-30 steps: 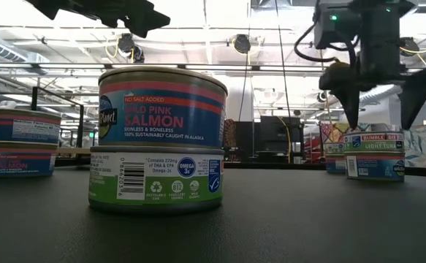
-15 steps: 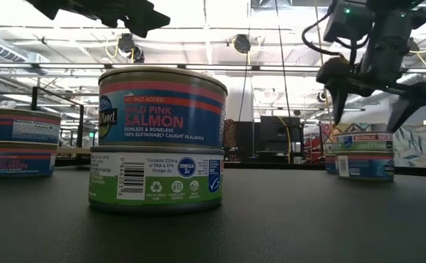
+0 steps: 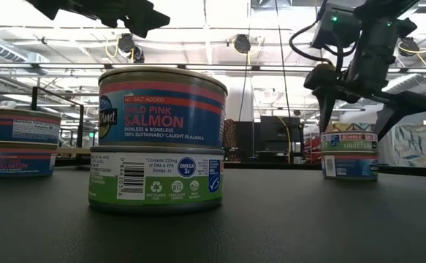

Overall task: Stack canned seafood by type on shelf
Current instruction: Remove the green and white tuna can from the blue and pink tuna can on the table

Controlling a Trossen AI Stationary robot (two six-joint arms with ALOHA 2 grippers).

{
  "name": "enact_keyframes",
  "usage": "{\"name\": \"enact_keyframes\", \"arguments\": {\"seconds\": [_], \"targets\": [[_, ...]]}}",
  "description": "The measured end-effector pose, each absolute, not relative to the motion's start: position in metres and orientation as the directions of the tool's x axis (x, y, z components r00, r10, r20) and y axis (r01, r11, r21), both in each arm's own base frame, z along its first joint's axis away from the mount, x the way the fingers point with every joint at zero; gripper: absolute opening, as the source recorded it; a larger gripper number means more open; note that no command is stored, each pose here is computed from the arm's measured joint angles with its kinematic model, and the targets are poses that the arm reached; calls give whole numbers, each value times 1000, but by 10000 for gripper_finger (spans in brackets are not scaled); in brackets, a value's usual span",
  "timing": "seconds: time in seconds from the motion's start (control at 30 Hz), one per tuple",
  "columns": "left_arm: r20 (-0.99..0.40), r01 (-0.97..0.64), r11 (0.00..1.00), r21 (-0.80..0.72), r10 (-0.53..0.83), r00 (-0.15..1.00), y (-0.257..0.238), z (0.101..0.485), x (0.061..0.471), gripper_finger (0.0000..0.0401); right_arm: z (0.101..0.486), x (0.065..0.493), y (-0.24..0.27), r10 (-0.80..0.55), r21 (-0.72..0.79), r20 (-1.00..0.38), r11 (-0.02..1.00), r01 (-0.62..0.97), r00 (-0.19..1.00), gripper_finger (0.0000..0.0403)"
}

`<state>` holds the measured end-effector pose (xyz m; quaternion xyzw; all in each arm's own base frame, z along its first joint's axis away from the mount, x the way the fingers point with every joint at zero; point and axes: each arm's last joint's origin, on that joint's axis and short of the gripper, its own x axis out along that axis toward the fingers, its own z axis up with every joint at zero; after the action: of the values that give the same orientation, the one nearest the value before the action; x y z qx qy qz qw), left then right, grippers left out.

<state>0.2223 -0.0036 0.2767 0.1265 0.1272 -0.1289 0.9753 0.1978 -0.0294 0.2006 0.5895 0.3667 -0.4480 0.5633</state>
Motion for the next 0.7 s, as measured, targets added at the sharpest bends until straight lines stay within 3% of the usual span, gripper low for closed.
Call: {"name": "enact_keyframes", "arguments": {"seconds": [0.23, 0.7], "targets": [[-281, 283, 935, 214, -219, 934, -4, 277, 222, 247, 202, 203, -30, -80, 385, -922, -91, 919, 378, 400], [-281, 283, 935, 214, -218, 935, -4, 277, 222, 247, 205, 207, -31, -87, 426, -900, 28, 904, 427, 400]]}}
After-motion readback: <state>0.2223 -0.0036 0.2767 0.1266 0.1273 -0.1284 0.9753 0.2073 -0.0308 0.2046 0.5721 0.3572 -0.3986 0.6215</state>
